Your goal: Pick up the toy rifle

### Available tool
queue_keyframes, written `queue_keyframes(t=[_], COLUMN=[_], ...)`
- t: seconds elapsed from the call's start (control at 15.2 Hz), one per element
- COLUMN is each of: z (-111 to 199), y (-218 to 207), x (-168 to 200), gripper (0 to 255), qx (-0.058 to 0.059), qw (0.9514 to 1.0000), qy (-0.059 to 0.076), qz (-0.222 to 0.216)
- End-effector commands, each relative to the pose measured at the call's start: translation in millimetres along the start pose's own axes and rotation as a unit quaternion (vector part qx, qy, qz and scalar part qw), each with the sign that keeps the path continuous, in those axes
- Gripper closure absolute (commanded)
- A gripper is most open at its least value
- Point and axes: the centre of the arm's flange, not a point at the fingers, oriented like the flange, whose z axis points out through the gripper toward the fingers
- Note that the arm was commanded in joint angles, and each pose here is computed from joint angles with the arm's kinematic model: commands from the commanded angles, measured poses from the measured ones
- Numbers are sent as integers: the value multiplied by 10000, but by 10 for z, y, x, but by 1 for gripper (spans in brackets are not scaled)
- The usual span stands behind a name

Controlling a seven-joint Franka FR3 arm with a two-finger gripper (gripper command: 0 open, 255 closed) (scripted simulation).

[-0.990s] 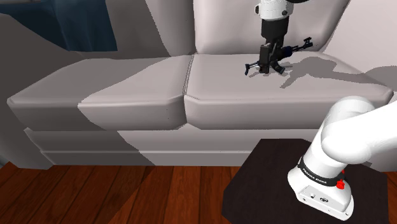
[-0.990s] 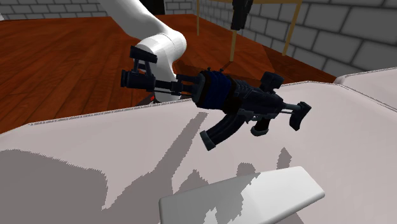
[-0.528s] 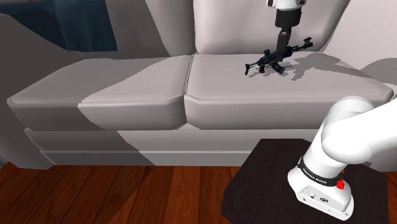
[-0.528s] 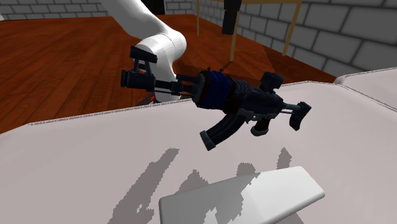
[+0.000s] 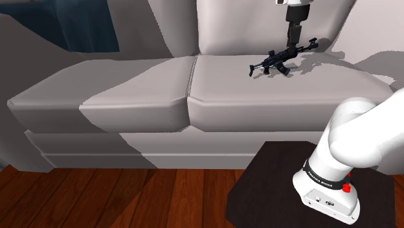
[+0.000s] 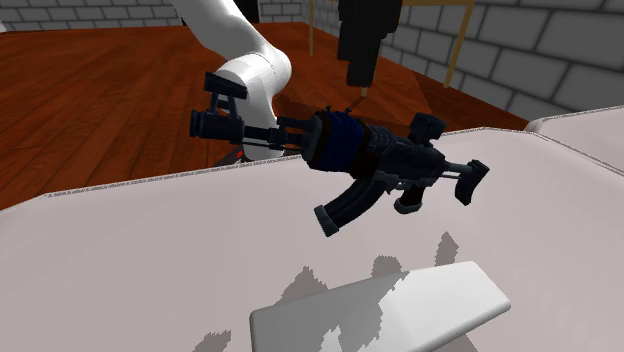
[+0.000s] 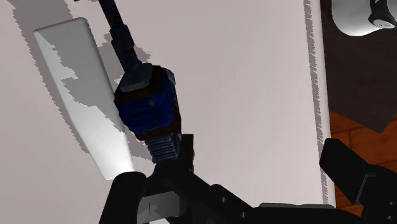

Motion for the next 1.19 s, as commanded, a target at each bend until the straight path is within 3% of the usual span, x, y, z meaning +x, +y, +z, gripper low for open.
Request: queue_keyframes(t=[0.0,0.26,0.86,0.92,1.12], z=[-23,-2,397,387,386], y=[278,832,834,828,828], x=[-45,-78,-49,-50,-48], gripper=[0,0,0,255,255], qx=[65,203,204,204,204], qw=[9996,9971,9971,9971,9971], qy=[21,66,66,66,66], qz=[-265,-731,-732,-731,-731])
